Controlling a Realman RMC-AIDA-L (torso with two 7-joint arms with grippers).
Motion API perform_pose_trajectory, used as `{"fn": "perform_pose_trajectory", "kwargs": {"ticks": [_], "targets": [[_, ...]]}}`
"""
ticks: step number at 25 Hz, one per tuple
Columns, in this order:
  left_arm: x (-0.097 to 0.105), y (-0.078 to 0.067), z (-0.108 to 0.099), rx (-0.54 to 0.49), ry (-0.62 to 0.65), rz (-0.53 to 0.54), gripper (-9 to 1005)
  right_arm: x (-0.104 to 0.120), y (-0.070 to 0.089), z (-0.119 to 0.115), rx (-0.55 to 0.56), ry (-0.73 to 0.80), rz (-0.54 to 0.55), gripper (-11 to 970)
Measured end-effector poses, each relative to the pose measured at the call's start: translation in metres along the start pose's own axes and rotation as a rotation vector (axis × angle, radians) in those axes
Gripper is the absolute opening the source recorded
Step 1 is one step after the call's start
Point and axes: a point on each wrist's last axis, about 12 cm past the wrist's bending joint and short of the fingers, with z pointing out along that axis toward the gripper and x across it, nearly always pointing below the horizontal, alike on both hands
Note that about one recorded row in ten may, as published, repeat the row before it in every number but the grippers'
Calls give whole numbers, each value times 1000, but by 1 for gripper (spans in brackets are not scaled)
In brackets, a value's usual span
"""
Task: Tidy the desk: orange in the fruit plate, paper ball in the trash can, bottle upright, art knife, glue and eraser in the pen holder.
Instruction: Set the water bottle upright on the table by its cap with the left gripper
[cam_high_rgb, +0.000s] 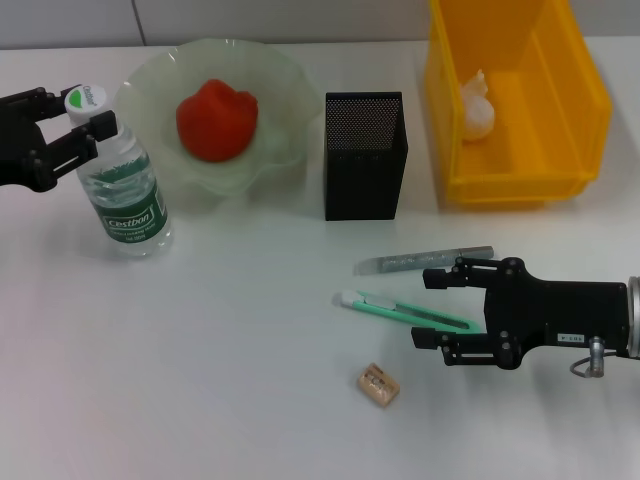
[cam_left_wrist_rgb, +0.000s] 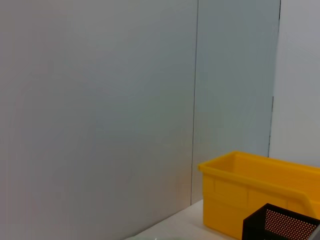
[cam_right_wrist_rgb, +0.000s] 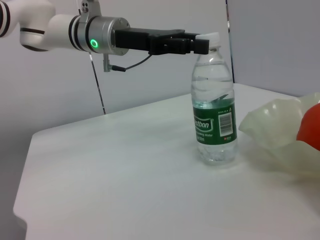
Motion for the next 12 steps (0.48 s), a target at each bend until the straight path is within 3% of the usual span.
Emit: {"fn": "perform_pose_trajectory", "kwargs": {"ticks": [12], "targets": [[2,1,2,-7,6,1,479,0,0,0,-1,-1,2,737]]}}
